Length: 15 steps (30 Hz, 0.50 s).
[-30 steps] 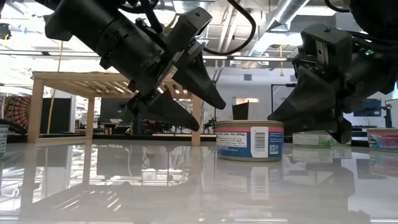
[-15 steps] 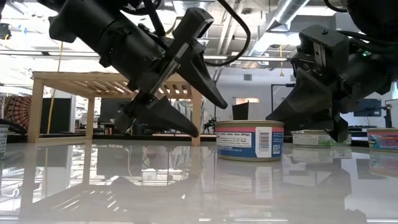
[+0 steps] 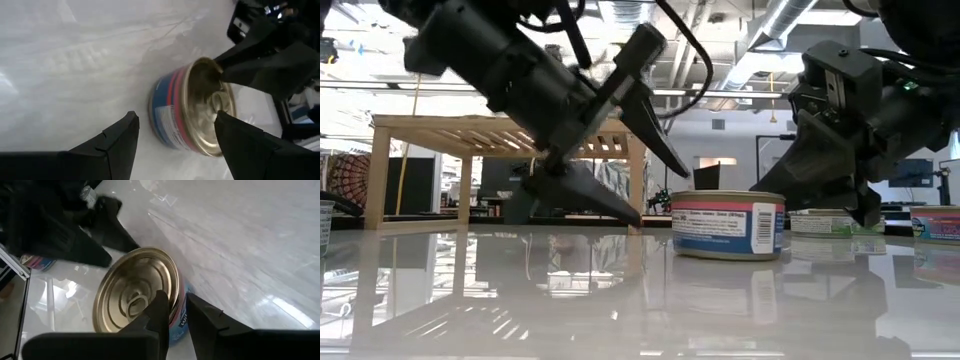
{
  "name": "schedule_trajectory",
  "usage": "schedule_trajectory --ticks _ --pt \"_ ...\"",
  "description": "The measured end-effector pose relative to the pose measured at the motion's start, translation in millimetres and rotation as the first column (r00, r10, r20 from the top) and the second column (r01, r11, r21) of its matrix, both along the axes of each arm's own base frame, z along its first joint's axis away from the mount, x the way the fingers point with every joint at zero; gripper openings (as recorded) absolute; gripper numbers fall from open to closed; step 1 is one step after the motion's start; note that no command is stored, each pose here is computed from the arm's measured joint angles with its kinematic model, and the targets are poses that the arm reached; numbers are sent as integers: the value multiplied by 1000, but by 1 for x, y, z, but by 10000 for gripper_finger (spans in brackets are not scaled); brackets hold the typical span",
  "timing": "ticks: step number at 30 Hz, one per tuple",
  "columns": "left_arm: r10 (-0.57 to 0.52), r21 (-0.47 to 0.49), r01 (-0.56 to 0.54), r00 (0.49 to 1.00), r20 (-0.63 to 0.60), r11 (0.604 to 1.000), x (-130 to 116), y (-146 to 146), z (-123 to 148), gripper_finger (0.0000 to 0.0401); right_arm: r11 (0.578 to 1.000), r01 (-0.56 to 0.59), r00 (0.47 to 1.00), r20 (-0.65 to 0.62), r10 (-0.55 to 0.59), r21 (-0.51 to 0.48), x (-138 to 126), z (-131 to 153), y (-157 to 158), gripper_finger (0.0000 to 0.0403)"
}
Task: Stack canned seafood by type on shelf
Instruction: Stack the blue tuna can on top of the blue tuna can on the shelf
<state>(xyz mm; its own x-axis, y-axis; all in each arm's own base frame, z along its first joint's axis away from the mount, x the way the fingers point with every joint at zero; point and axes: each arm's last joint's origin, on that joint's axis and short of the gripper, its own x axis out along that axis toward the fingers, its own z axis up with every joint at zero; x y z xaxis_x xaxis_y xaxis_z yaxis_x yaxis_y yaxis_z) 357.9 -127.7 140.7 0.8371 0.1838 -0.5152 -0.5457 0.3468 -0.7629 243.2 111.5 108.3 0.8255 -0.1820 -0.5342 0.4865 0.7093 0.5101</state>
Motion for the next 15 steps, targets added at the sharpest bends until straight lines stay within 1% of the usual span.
schedule_trajectory --ticks 3,5,9,15 --pt "-2 -21 2 1000 25 1000 7 -4 -13 249 1000 -2 1000 -9 2 -7 -1 -1 0 90" --pt "-2 -40 4 999 55 999 10 -6 -14 249 1000 -3 1000 -8 3 -7 -1 -1 0 90" --pt "-1 -42 4 998 64 999 11 -5 -15 249 1000 -5 1000 -18 4 -12 -1 -2 0 90" --pt "-46 -99 52 997 60 994 13 -2 -15 249 1000 -6 999 -37 6 -20 -3 -3 -1 85"
